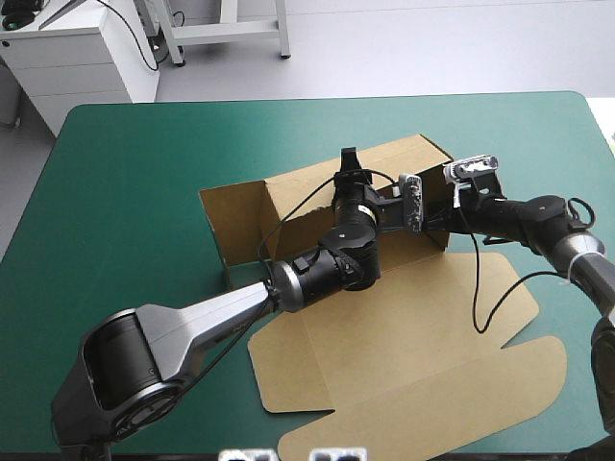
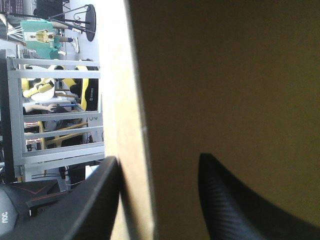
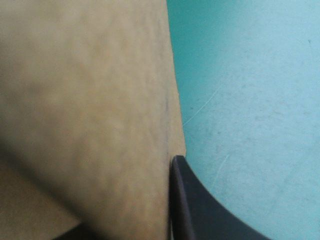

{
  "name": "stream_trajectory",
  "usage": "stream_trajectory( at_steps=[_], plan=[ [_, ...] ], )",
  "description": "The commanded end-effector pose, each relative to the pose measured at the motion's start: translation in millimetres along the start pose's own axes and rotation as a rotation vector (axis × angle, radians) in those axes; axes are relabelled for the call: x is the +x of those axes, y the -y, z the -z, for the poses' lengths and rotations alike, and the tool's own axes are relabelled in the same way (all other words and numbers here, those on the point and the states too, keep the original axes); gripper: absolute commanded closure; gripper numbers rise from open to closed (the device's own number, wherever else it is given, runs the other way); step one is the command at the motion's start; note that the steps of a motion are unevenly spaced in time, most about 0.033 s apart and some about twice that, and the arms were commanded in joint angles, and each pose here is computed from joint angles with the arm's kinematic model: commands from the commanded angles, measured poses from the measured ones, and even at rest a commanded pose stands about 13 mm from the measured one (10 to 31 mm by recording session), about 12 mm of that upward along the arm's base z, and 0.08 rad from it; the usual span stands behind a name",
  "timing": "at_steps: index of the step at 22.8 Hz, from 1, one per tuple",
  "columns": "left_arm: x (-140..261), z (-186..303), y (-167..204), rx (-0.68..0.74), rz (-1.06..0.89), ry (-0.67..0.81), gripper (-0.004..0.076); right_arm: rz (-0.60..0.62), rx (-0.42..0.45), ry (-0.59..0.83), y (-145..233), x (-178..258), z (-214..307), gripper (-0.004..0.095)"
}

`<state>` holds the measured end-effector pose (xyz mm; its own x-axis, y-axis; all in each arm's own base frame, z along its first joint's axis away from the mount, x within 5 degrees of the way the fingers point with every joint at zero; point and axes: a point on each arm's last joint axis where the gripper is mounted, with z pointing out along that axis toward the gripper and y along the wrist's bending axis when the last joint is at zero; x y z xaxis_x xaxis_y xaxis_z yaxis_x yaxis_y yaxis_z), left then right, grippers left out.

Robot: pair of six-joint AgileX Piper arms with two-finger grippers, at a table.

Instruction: Fold the box

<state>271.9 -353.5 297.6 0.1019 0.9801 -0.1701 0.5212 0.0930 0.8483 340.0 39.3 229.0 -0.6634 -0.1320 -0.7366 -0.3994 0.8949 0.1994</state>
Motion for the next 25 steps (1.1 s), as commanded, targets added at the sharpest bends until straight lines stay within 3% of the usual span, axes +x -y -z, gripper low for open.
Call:
stream_trajectory(
  at_steps=[1, 8, 18, 20, 23, 25],
  plan=[
    [-6, 24, -12, -0.016, 0.078, 0.049, 0.0335, -0.099, -0.111, -0.016, -22, -3, 0, 0.0905],
    [-18, 58, -17, -0.024, 0.114, 0.135, 0.0335, -0.136, -0.092, -0.033, -20, -2, 0, 0.0906],
    [-17, 144, -32, -0.045, 0.181, 0.199, 0.0346, -0.177, -0.064, -0.06, -18, 1, 0, 0.0906],
    [-9, 161, -43, -0.06, 0.213, 0.22, 0.0447, -0.176, -0.081, -0.062, -20, -1, 1, 0.0906],
    [16, 185, -75, -0.124, 0.32, 0.254, 0.0729, -0.175, -0.095, -0.042, -24, -11, 10, 0.0906],
    [42, 197, -101, -0.186, 0.388, 0.255, 0.0732, -0.154, -0.08, -0.032, -27, -21, 21, 0.0906]
  ],
)
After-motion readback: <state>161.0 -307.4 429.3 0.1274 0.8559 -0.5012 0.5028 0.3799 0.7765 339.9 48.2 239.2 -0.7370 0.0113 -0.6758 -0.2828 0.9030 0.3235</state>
